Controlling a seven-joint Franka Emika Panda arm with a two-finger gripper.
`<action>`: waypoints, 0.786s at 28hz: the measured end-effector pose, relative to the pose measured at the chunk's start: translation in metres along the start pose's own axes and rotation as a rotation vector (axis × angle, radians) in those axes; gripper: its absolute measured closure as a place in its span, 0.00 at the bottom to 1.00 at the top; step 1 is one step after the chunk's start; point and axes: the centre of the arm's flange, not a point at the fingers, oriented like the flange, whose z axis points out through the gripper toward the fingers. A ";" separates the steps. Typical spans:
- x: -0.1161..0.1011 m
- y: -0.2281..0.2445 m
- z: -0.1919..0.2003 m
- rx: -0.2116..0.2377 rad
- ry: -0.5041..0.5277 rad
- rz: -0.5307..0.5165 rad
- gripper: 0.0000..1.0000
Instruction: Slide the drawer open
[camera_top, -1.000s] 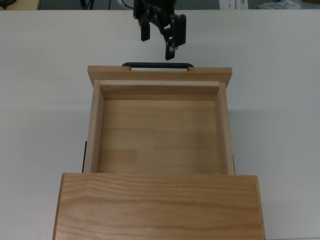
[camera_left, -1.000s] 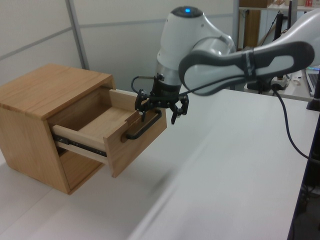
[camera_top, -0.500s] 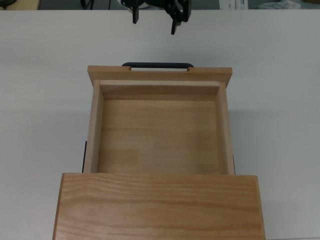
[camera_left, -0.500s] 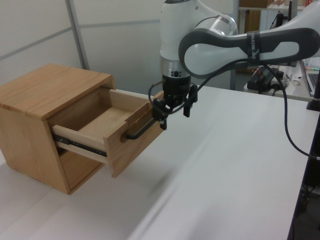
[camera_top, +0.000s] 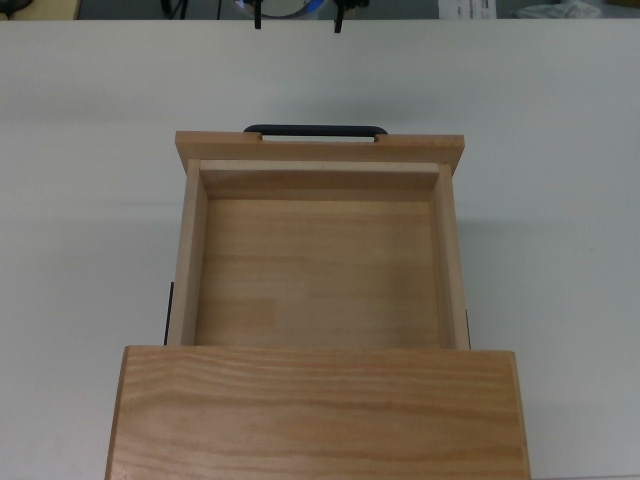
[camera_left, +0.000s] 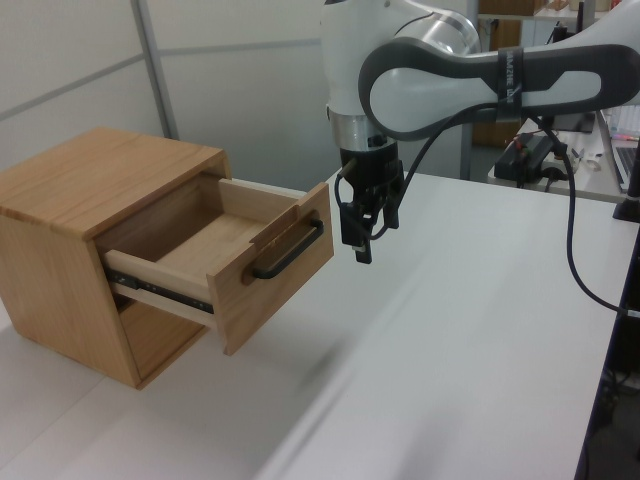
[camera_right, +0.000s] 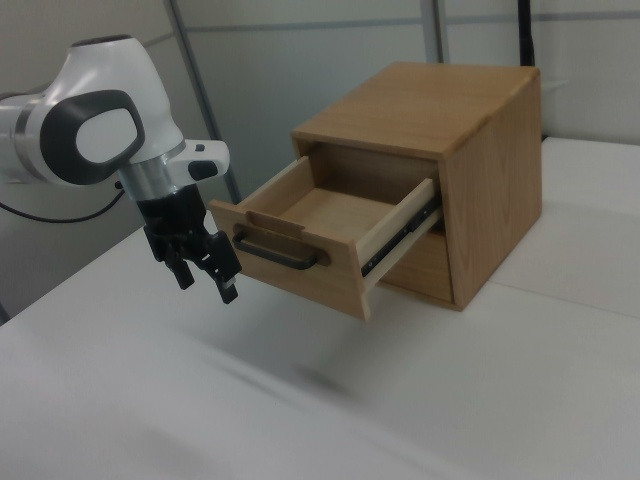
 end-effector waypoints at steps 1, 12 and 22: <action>0.000 0.001 -0.001 0.000 -0.001 -0.001 0.00; -0.009 0.004 -0.011 -0.005 -0.056 -0.018 0.00; -0.013 0.005 -0.023 -0.005 -0.068 -0.028 0.00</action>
